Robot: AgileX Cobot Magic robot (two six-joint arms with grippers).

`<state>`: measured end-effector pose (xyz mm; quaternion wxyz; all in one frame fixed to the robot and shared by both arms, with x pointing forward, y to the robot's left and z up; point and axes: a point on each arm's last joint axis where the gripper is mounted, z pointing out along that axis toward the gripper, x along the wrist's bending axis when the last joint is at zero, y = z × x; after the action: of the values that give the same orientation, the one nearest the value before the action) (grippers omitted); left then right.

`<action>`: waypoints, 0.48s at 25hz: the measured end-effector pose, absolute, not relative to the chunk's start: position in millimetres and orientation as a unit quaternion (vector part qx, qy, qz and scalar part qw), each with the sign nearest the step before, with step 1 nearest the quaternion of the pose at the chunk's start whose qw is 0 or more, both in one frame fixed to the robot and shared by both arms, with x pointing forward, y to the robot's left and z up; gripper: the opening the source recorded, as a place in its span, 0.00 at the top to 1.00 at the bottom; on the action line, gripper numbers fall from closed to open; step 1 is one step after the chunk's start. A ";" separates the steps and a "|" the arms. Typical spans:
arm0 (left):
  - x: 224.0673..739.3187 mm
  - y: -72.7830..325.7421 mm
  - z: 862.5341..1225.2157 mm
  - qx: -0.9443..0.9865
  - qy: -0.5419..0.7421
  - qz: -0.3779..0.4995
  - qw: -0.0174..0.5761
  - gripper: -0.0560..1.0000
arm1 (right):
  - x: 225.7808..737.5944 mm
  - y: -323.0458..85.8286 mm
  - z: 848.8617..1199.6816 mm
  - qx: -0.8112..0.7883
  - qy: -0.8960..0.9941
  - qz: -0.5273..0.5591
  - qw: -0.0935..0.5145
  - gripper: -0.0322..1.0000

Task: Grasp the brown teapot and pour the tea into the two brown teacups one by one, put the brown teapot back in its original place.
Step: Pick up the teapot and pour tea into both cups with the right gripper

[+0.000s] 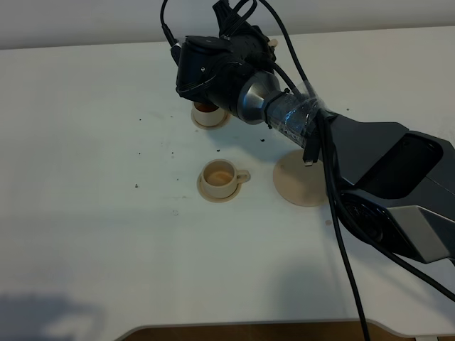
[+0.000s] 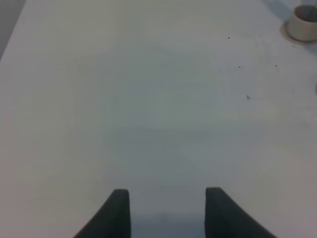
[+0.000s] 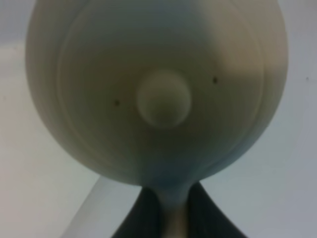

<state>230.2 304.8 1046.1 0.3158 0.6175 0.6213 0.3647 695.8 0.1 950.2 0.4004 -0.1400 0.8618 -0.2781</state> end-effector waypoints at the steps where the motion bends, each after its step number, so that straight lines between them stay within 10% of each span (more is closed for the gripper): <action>1: 230.2 305.2 1046.1 0.617 0.621 0.366 0.314 0.60 | 696.0 0.3 950.2 -0.144 0.861 -0.279 0.400 0.85; 12: 230.2 305.6 1046.1 0.617 0.622 0.368 0.312 0.60 | 697.6 1.1 952.1 -0.168 0.851 -0.289 0.406 0.85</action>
<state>230.2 305.6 1046.1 0.3121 0.6171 0.6215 0.3681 697.6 1.1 952.1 0.4062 -0.1676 0.8505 -0.2891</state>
